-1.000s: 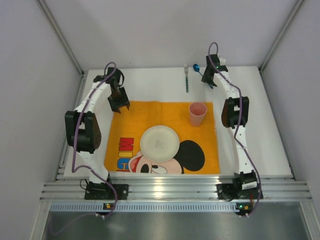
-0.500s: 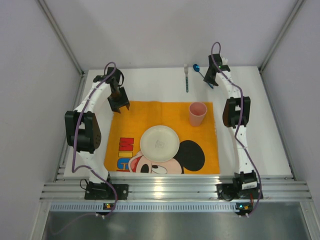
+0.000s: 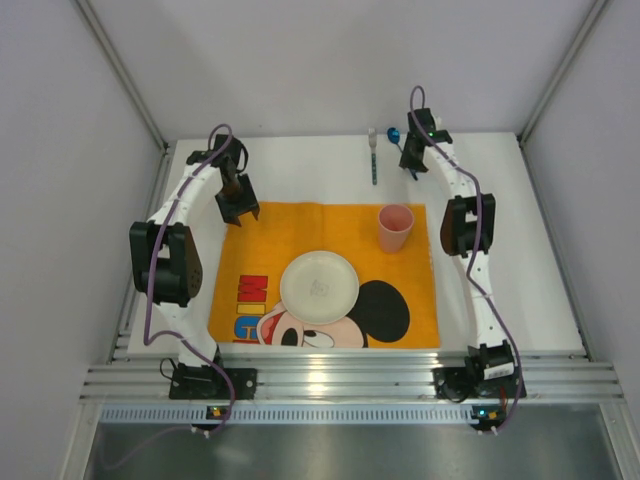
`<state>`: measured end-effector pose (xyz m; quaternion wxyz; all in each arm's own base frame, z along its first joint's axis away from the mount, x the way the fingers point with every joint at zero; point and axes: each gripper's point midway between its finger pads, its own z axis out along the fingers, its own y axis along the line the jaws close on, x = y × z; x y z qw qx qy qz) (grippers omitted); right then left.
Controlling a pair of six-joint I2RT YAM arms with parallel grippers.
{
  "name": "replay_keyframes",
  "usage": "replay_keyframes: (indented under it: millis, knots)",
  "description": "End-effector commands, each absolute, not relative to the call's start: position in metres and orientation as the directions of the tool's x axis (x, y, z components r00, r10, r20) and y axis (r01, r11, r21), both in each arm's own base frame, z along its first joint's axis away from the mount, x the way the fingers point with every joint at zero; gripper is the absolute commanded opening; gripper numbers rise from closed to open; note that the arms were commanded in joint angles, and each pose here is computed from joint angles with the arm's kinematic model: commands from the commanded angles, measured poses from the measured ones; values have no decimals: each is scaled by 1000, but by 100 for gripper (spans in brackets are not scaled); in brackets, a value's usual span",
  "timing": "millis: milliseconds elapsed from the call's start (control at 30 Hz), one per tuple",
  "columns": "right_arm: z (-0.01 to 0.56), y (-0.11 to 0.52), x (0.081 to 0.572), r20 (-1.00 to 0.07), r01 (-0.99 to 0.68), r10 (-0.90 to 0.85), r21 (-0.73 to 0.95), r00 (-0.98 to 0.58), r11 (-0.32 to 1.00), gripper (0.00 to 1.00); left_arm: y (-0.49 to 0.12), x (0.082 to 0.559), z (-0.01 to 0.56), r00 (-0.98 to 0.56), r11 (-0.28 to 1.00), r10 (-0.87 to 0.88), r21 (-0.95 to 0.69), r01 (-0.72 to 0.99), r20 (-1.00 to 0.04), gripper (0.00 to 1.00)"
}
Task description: Set the dinner table for one person
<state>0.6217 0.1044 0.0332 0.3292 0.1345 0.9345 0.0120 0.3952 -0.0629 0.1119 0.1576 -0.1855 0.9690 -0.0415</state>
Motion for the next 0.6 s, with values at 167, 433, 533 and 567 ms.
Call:
replay_keyframes:
  millis: [167, 433, 533, 567]
  knots:
    - [-31, 133, 561, -383, 183, 191, 58, -904, 981, 12, -63, 406, 127, -866, 927, -374, -168, -336, -331, 52]
    - [-36, 133, 545, -333, 146, 141, 9, -932, 989, 0, -62, 407, 127, -866, 927, -373, -168, -334, -333, 52]
    - [-35, 137, 545, -324, 121, 124, 30, -938, 992, 0, -62, 407, 128, -866, 927, -373, -169, -334, -332, 52]
    - [-34, 136, 544, -321, 130, 136, 39, -937, 991, 0, -63, 407, 128, -865, 927, -373, -170, -333, -335, 52]
